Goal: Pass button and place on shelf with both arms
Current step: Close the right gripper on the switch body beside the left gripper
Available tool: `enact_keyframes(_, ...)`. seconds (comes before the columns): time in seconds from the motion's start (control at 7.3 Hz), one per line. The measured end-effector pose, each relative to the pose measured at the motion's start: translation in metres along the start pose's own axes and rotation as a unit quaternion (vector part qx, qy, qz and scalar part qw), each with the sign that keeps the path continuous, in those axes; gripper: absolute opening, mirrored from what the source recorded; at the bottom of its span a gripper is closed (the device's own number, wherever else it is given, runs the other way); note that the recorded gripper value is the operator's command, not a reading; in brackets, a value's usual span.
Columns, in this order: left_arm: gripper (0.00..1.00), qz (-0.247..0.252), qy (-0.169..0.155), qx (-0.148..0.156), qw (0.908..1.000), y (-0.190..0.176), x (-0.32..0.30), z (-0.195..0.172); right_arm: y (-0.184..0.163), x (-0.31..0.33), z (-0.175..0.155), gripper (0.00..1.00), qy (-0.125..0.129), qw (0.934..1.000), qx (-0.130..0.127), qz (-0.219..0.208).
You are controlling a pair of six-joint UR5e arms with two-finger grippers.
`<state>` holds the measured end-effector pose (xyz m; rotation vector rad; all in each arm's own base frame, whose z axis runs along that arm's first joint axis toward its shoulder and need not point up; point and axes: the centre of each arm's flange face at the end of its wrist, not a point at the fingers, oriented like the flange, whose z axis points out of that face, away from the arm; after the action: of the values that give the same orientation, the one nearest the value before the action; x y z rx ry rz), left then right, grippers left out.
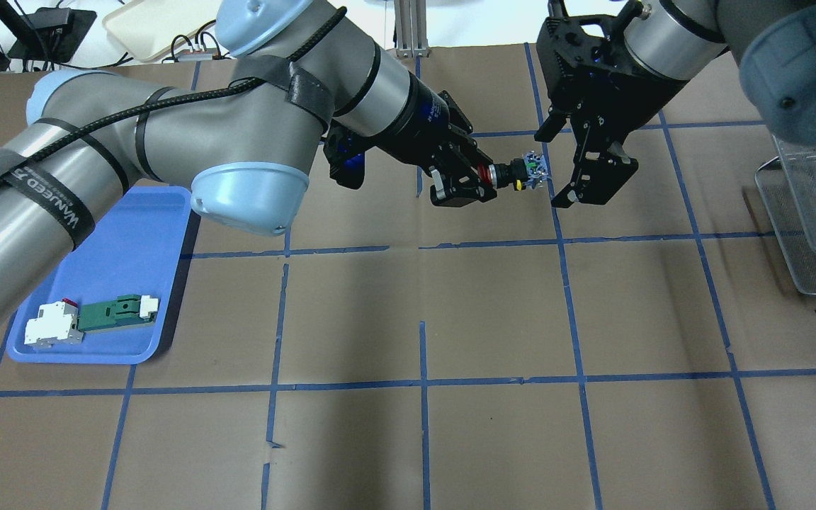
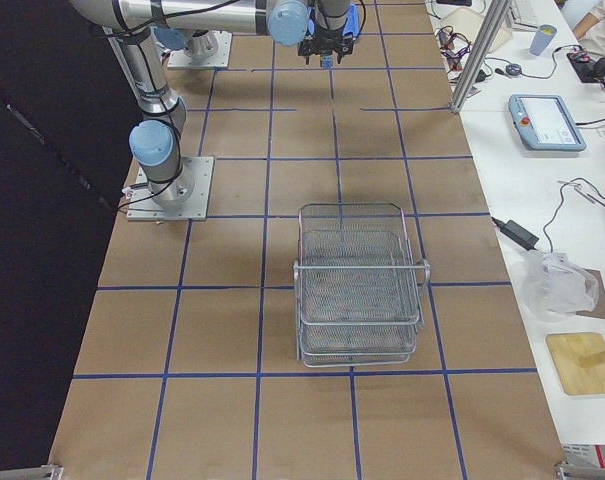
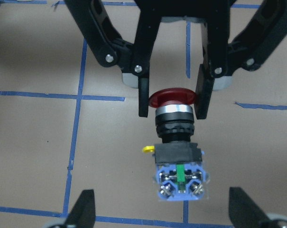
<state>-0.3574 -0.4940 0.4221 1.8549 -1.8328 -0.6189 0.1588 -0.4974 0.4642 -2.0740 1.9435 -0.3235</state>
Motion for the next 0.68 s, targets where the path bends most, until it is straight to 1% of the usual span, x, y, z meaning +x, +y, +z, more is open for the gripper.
enact_keyframes(0.27,0.00,-0.001,0.001,-0.001,1.0000,0.0035,-0.0012,-0.0019,0.0026,0.0017,0.0082,1.00,-0.007,1.0000,0.002,0.004)
enact_keyframes(0.41,0.00,-0.003,0.003,-0.002,1.0000,0.0065,-0.0006,-0.0041,0.0020,0.0025,0.0102,1.00,-0.008,0.9999,0.010,0.005)
enact_keyframes(0.55,0.00,-0.004,0.005,-0.003,1.0000,0.0091,-0.0002,-0.0058,-0.0001,0.0037,0.0113,1.00,-0.007,0.9997,0.023,0.005)
enact_keyframes(0.68,0.00,-0.004,0.005,-0.004,1.0000,0.0105,-0.0002,-0.0066,-0.0018,0.0044,0.0117,0.95,-0.005,0.9995,0.031,0.004)
